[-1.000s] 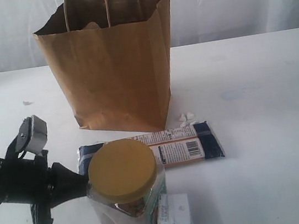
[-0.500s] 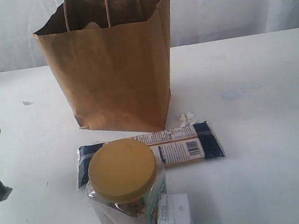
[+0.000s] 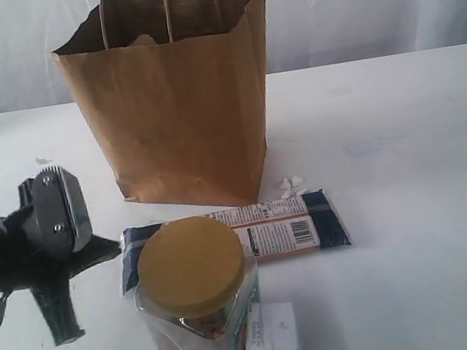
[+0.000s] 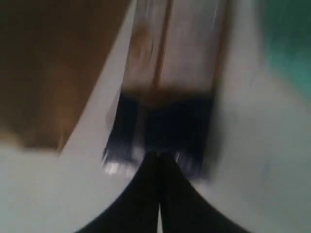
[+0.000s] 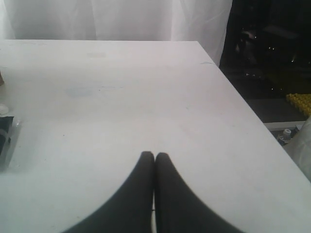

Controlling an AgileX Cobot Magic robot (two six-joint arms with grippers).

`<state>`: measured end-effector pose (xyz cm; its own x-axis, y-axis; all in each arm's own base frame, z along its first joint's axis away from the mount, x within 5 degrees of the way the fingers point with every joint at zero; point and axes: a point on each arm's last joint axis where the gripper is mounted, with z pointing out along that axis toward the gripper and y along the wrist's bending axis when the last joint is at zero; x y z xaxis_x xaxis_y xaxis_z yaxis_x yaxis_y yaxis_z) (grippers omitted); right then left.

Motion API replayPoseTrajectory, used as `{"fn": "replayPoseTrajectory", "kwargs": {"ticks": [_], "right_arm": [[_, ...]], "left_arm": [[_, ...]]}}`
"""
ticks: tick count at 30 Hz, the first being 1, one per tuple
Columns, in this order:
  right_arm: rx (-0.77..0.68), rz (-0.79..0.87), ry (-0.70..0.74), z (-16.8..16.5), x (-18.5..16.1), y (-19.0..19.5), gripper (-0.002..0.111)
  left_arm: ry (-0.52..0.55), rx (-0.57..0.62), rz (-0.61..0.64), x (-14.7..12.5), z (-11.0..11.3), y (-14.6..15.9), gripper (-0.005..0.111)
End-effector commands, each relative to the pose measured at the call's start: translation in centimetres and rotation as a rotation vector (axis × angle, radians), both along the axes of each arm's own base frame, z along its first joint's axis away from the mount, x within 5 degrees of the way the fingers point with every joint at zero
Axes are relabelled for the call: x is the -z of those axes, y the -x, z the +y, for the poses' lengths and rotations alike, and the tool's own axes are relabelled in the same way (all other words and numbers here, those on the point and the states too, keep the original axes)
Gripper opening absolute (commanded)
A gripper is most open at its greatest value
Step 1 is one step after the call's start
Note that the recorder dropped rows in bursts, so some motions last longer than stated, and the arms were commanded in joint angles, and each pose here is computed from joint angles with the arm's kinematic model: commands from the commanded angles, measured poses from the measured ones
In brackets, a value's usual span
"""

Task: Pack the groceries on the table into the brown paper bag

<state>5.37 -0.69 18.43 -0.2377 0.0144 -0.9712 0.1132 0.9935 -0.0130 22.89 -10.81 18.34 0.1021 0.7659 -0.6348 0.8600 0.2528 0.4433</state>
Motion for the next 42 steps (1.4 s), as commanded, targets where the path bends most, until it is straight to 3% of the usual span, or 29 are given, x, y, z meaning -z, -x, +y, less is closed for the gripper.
{"fn": "replayPoseTrajectory", "kwargs": {"ticks": [1,10,14,19,28,34,37,39,42], "right_arm": [[0.0,-0.011,0.002,0.0,0.0,0.0,0.0],[0.0,-0.011,0.002,0.0,0.0,0.0,0.0],[0.0,-0.011,0.002,0.0,0.0,0.0,0.0],[0.0,-0.011,0.002,0.0,0.0,0.0,0.0],[0.0,-0.011,0.002,0.0,0.0,0.0,0.0],[0.0,-0.011,0.002,0.0,0.0,0.0,0.0],[0.0,-0.011,0.002,0.0,0.0,0.0,0.0],[0.0,-0.011,0.002,0.0,0.0,0.0,0.0],[0.0,-0.011,0.002,0.0,0.0,0.0,0.0]], "left_arm": [[0.212,0.126,0.169,-1.9,-1.9,1.2,0.0],[0.195,0.122,0.181,-1.6,-1.7,1.3,0.0],[0.243,0.16,0.261,-1.1,-1.9,2.5,0.0],[0.221,0.159,0.355,1.2,-1.3,4.8,0.0],[0.222,0.285,0.304,1.2,-1.5,5.6,0.0],[0.058,0.138,0.229,2.4,-0.2,4.4,0.001],[-0.026,0.058,0.22,3.3,0.7,4.3,0.016],[-0.034,0.019,0.247,3.7,0.9,4.5,0.036],[-0.012,0.02,0.272,3.7,0.8,4.8,0.078]]}}
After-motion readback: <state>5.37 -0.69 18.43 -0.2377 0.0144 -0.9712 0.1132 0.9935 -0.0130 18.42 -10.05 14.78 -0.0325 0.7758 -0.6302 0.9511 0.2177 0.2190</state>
